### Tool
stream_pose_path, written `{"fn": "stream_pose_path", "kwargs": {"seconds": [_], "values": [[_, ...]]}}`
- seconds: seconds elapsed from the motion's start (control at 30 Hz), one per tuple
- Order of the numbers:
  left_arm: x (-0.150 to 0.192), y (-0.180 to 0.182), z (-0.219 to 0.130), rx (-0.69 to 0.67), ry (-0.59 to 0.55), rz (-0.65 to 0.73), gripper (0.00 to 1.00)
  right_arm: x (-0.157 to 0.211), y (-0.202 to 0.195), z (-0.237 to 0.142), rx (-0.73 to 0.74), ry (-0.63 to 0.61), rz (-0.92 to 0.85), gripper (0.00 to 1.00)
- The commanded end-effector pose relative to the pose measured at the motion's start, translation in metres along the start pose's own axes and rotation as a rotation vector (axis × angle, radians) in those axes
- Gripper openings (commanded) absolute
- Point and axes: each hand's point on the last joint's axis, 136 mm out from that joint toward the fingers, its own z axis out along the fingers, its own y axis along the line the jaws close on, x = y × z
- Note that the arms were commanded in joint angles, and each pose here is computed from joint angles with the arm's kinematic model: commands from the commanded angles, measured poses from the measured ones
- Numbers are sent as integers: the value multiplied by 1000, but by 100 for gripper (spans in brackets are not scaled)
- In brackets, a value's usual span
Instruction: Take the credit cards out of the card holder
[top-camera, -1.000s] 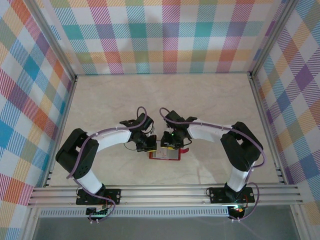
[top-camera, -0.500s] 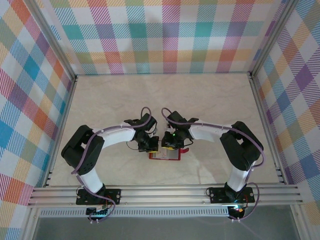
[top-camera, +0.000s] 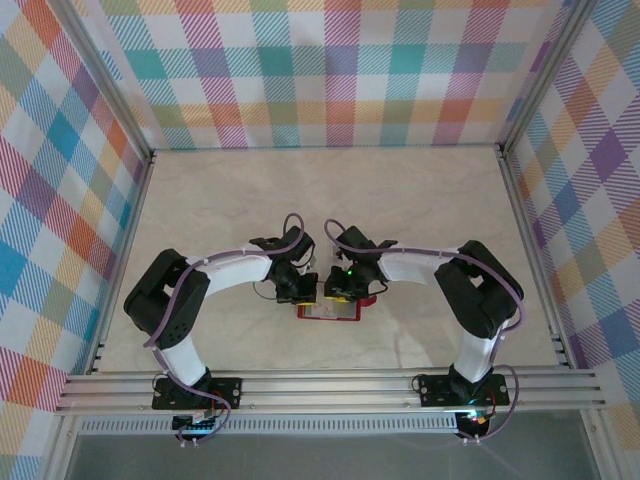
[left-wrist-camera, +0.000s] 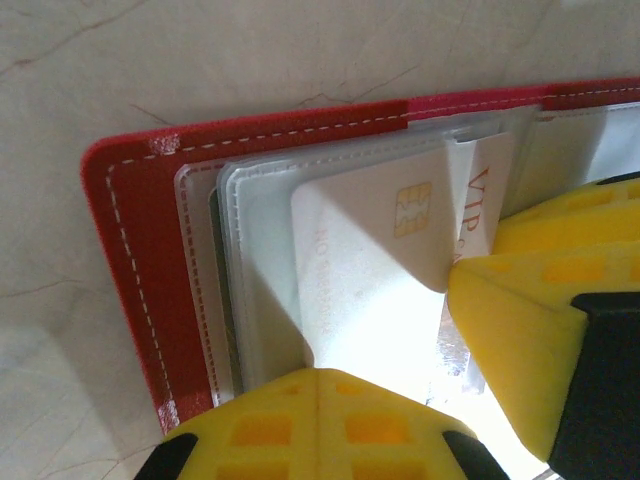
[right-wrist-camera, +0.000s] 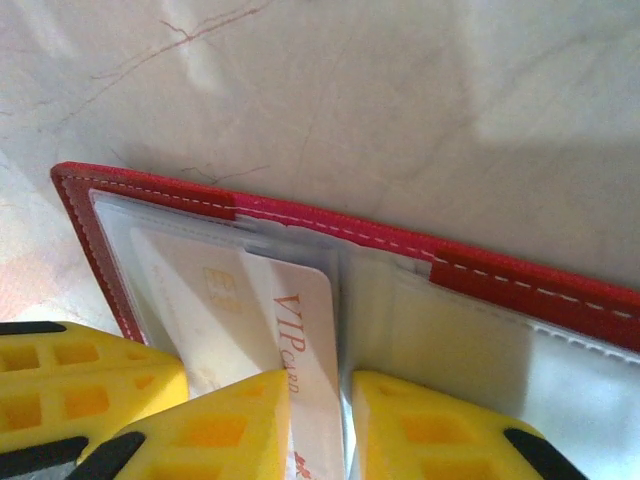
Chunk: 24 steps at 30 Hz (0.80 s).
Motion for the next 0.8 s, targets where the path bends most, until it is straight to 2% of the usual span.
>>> {"fn": "stream_pose_path", "kwargs": {"seconds": [0.0,0.57,0.77], "values": [[17,28,12,-120,65,-20,3,6,5,5,-66,14,2,24],[16,29,11,-125,52,-24,3,10,21,-15,-208,-28,-37,11],[16,28,9,-121,50,-24,3,10,27,-13,-251,-21,-53,10]]}}
